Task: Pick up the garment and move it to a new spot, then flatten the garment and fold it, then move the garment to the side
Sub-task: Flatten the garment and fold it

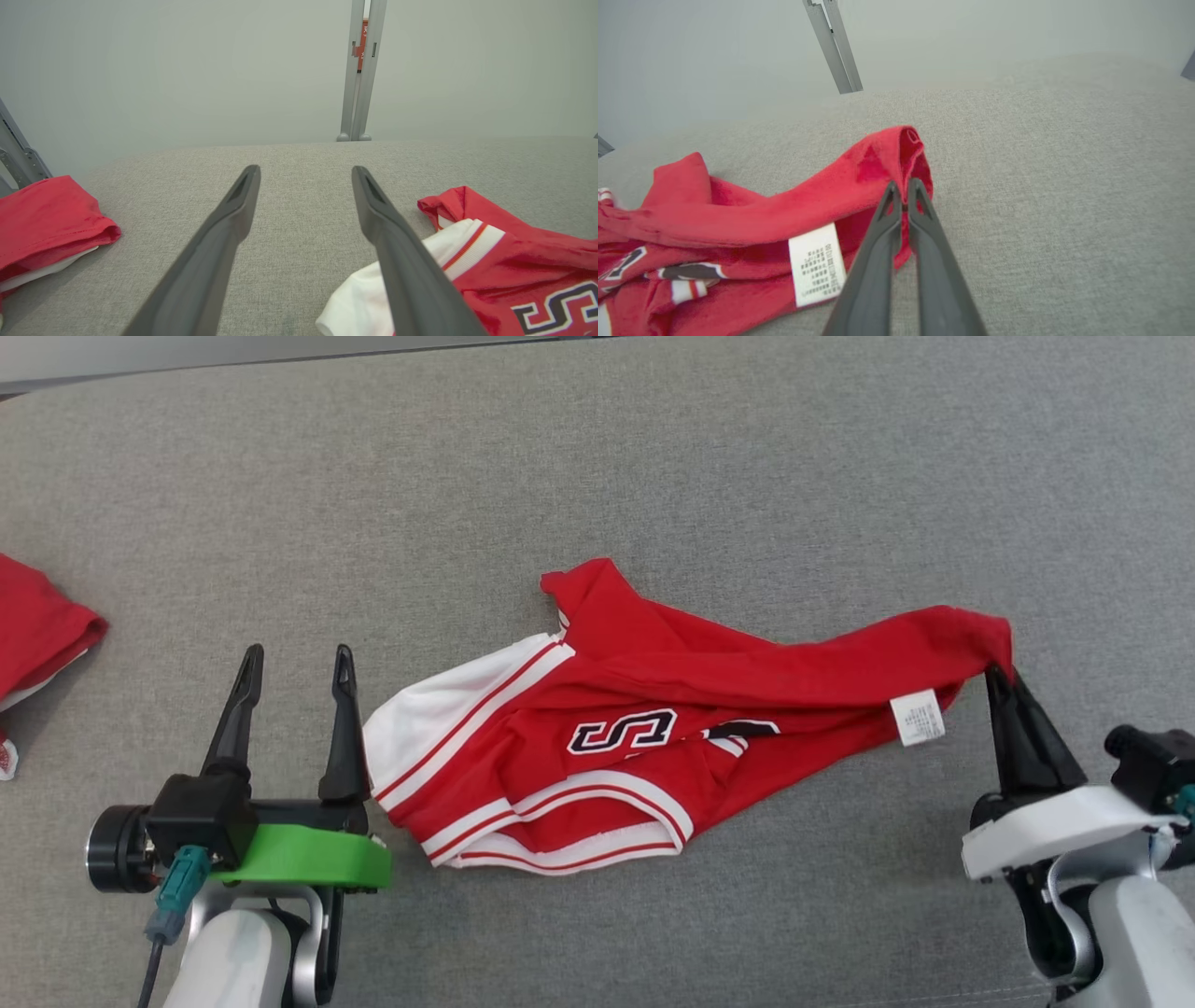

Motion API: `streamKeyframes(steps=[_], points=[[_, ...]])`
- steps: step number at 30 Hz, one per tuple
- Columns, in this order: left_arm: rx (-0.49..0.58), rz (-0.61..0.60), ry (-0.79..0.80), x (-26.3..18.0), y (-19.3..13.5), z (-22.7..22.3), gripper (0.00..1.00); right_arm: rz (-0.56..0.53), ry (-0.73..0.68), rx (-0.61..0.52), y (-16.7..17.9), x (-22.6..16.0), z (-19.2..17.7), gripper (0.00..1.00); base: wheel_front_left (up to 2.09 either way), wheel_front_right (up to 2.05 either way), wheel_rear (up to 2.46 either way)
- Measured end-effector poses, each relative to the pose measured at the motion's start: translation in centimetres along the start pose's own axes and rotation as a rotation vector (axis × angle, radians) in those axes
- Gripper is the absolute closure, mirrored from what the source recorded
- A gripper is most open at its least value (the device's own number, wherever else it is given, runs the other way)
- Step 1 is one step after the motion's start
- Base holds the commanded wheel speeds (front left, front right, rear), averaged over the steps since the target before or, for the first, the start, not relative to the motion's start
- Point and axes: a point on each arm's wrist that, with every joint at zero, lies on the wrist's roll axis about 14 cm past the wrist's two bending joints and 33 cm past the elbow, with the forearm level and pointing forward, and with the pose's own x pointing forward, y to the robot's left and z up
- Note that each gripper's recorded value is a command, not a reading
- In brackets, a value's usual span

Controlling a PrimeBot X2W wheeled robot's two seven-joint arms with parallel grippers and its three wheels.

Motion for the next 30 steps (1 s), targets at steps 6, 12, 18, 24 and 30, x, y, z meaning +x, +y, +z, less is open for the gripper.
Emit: streamKeyframes(steps=[6, 12, 18, 24, 30], points=[[-0.006, -0.003, -0.015, 0.8, -0.2, 0.2, 0.00, 0.033, -0.078, -0.022, 1.0, 3.1, 3.7, 1.00, 0.00, 0.00, 0.00], [-0.016, -0.001, -0.007, 1.4, -0.2, -0.4, 0.00, 0.042, -0.065, -0.033, 1.0, 6.7, 3.9, 1.00, 0.00, 0.00, 0.00], [-0.012, 0.016, 0.012, 1.8, 0.5, -1.4, 0.00, 0.034, 0.004, -0.025, 0.5, 9.4, 1.0, 0.00, 0.00, 0.00, 0.00], [-0.005, 0.046, 0.030, 1.5, 1.5, -1.9, 0.00, 0.047, -0.055, -0.047, 1.0, 10.1, 0.8, 0.00, 0.00, 0.00, 0.00], [0.002, 0.060, 0.028, 0.9, 1.9, -1.6, 0.00, 0.077, -0.142, -0.092, 1.8, 8.0, 3.0, 0.00, 0.00, 0.00, 0.00]])
